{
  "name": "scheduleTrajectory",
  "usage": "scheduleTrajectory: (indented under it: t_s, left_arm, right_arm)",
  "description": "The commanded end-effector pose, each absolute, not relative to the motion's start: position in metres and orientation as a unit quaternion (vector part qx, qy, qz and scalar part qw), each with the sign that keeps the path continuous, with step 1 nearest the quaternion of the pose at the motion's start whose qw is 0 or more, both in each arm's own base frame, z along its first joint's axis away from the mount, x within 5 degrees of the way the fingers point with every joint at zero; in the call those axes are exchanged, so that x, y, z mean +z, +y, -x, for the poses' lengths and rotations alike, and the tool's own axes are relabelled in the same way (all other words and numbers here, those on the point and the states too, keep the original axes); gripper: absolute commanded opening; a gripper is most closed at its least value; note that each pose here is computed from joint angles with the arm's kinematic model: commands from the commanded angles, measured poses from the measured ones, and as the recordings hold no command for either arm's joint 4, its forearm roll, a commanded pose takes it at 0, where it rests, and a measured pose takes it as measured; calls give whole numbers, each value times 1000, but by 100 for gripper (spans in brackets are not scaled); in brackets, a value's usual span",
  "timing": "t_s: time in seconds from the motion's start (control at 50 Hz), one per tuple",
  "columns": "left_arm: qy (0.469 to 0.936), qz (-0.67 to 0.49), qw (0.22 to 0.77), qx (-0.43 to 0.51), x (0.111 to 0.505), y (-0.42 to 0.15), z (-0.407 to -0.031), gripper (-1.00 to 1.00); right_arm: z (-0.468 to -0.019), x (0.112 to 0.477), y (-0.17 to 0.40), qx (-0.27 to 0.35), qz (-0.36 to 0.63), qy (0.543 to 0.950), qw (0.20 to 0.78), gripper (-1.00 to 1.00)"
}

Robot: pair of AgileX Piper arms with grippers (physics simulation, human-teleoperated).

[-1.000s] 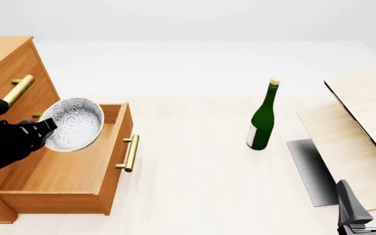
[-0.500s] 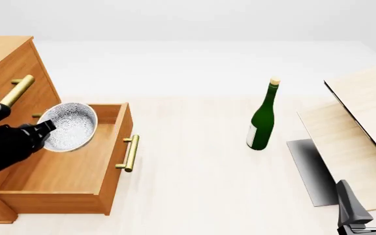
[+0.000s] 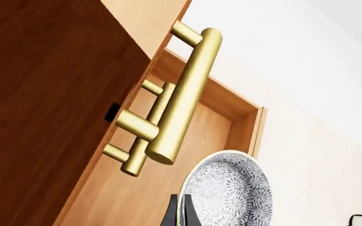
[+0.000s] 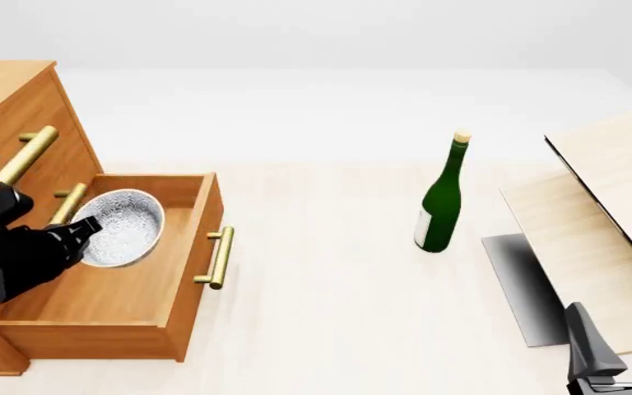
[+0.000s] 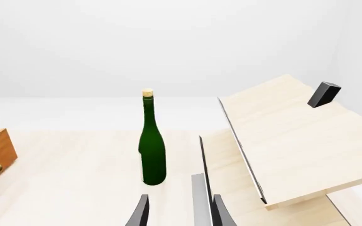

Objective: Put the bowl in the bottom drawer of the cabinet and close it.

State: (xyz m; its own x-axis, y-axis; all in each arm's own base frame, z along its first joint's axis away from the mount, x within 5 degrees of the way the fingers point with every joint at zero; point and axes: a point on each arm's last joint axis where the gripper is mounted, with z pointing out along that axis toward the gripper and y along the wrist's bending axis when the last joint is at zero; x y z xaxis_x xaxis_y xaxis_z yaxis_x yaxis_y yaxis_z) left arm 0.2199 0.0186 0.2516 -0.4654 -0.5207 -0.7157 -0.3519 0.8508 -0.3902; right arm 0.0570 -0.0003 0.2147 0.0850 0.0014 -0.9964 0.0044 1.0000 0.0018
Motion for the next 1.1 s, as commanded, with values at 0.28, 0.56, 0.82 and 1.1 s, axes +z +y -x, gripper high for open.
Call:
scheduleTrajectory:
  t_s: [0.28, 0.56, 0.82, 1.1]
  left_arm:
    - [853, 298, 418, -89, 221, 29, -228, -100]
    - [856, 305, 408, -85, 207, 33, -237, -100]
    - [856, 315, 402, -79, 198, 39, -244, -100]
    - [856, 323, 397, -71, 191, 46, -247, -100]
  right_arm:
    - [-57, 214, 0, -2, -3, 676, 736, 100]
    - [-57, 214, 0, -2, -3, 677, 736, 100]
    - [-57, 214, 0, -2, -3, 677, 736, 100]
    - [-57, 214, 0, -2, -3, 676, 736, 100]
